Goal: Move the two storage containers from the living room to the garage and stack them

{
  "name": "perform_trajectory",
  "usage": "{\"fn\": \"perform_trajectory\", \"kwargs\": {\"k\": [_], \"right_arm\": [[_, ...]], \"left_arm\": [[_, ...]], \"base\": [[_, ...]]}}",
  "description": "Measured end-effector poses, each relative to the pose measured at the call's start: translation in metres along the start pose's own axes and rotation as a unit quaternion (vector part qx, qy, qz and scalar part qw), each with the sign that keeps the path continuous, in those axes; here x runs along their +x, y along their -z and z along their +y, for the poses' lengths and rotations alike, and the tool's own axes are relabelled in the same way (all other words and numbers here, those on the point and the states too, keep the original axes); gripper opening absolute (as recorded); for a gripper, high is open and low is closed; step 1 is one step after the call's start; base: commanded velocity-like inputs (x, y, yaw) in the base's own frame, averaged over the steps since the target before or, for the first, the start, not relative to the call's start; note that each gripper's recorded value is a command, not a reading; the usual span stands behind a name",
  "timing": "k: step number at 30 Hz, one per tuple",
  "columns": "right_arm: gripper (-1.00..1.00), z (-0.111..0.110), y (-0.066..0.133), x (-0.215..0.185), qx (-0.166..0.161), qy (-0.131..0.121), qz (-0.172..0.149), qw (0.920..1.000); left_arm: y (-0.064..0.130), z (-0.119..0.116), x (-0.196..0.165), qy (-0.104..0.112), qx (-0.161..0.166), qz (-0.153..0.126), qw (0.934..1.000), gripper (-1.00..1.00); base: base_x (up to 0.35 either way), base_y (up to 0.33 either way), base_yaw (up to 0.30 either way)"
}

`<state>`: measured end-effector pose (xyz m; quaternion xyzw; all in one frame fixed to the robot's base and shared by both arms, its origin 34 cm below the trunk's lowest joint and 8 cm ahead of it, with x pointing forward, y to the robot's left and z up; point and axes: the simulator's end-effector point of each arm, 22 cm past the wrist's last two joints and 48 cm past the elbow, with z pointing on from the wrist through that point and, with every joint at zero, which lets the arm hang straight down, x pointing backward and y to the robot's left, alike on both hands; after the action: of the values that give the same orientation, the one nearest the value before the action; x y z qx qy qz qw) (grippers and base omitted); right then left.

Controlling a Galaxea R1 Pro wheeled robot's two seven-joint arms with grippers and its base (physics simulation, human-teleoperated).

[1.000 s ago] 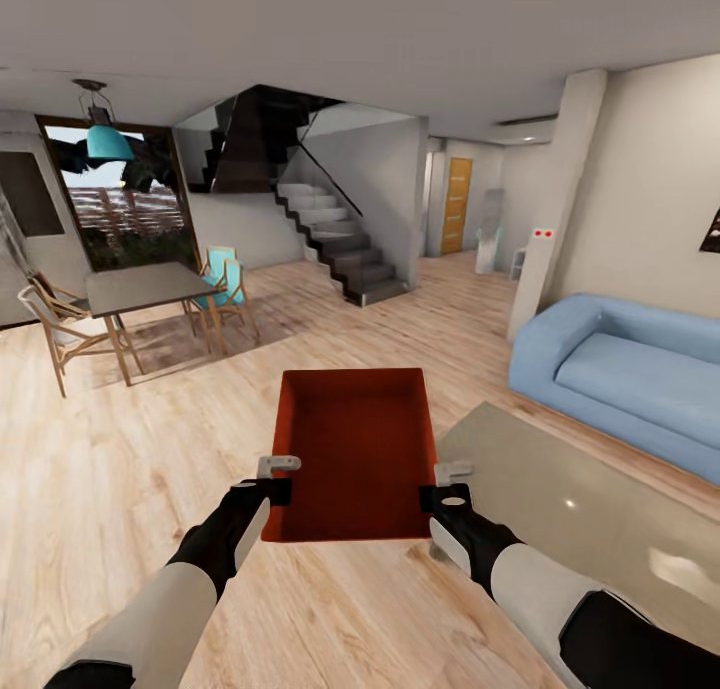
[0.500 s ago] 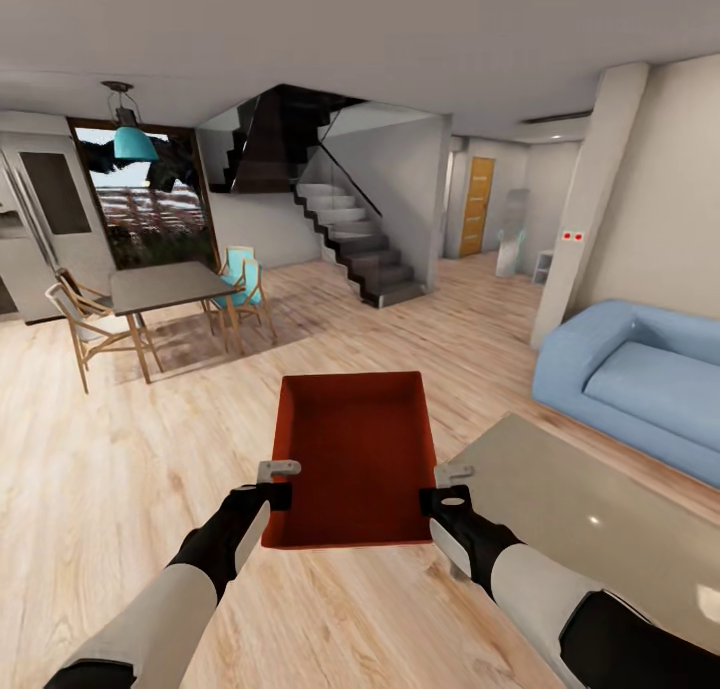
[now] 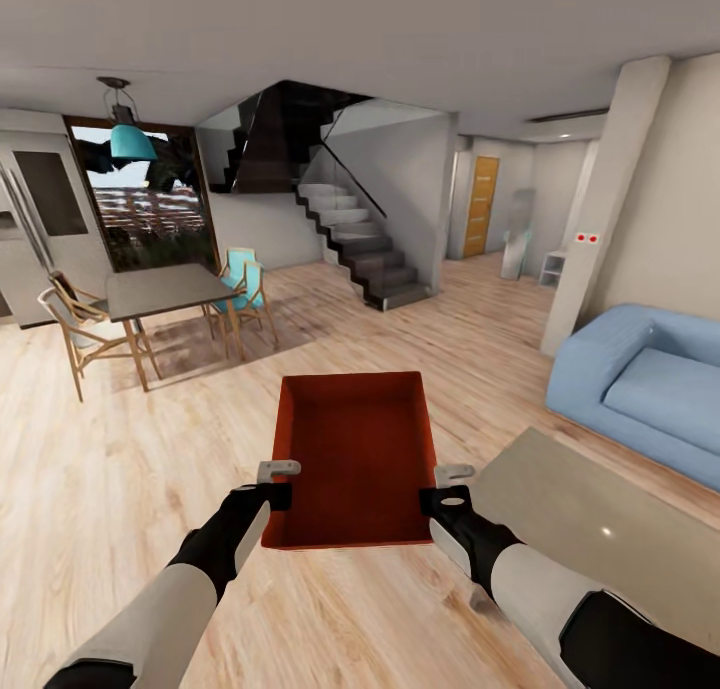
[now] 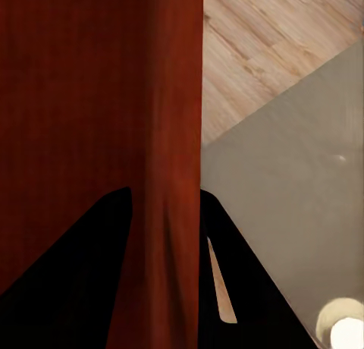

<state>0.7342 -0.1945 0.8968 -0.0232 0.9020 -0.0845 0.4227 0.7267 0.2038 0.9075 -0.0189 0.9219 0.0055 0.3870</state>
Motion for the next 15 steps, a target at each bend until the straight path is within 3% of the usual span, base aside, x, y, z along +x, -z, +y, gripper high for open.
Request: {"fn": "perform_trajectory", "kwargs": {"k": [15], "right_arm": [[-1.00,0.0000,0.0000,0.0001,0.000,0.000,0.000,1.0000]], "left_arm": [[0.0000,0.0000,0.0003,0.000,0.000,0.000,1.0000,-1.00]], "base": [[0.307,0.146,0.000]]}}
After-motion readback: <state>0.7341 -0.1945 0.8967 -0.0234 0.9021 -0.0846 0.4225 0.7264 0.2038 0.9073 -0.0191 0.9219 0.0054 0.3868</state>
